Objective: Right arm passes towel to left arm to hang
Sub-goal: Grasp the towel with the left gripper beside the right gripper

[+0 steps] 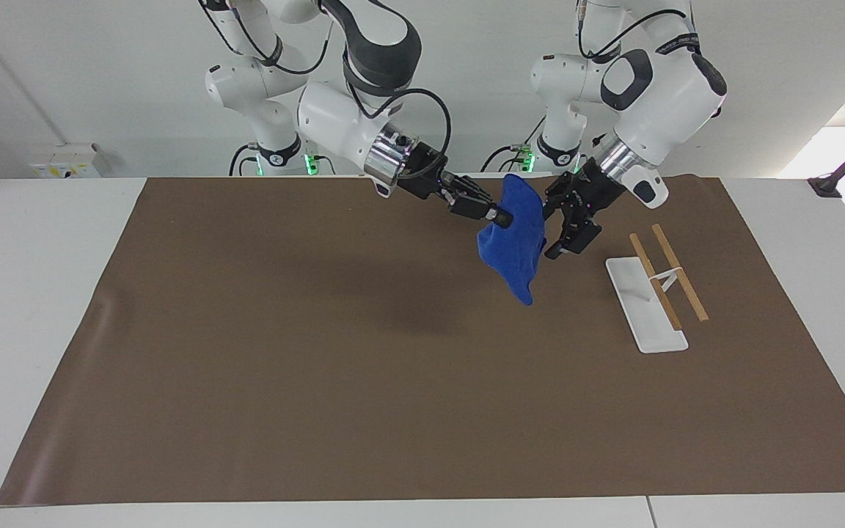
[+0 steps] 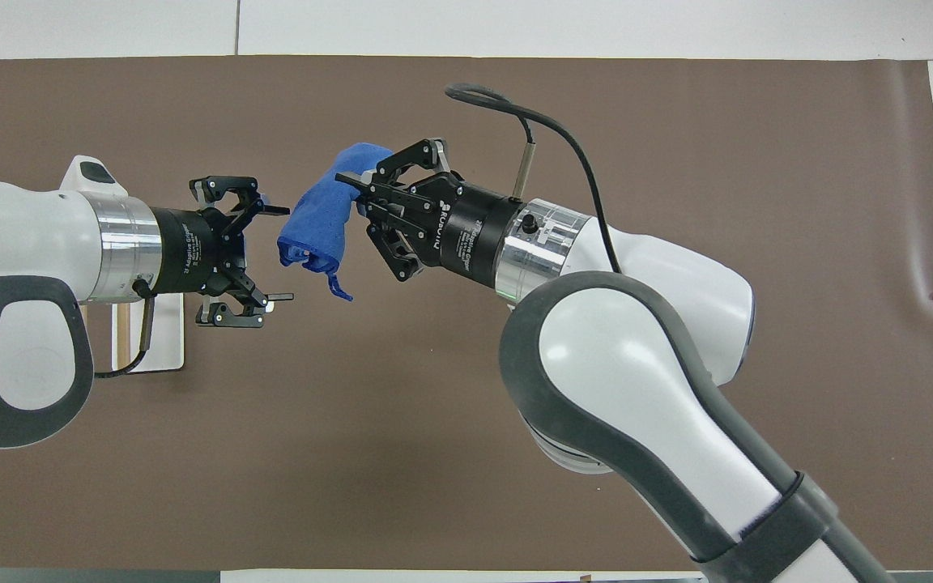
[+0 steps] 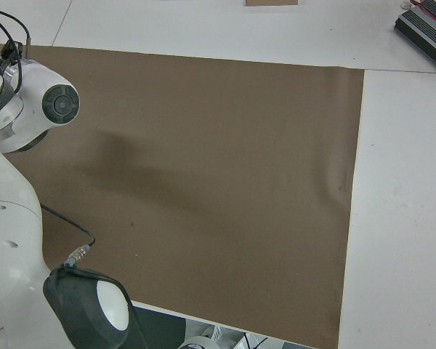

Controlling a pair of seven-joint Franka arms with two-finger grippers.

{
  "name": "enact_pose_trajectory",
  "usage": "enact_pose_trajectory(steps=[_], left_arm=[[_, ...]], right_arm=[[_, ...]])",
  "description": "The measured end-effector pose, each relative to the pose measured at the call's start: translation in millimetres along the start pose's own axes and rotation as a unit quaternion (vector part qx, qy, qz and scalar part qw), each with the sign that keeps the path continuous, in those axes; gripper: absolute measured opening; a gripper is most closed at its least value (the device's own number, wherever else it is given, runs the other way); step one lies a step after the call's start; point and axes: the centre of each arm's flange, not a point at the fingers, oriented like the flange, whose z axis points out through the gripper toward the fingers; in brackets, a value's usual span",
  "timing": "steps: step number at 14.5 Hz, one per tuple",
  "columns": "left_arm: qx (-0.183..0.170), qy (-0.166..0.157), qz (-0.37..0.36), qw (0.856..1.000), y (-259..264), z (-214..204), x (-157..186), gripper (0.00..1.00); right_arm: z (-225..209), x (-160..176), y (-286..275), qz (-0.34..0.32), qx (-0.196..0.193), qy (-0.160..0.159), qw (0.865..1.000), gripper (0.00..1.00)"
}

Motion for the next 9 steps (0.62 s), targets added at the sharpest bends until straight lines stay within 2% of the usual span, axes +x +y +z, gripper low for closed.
enact_pose_trajectory(steps=[6, 8, 9], left_arm=[[-0.030, -0.013, -0.015, 0.999, -2, 9, -3, 1.00], [-0.041, -0.014, -0.018, 0.999, -1, 13, -3, 0.96], [-0.046, -0.013, -0.021, 0.999, 1, 15, 0, 0.85]], right_arm=[[5, -8, 8, -0.004, 0.004, 0.006, 1.000, 0.05], [5, -8, 8, -0.004, 0.004, 0.006, 1.000, 0.05], [4, -8, 7, -0.004, 0.005, 0.006, 1.000, 0.05]])
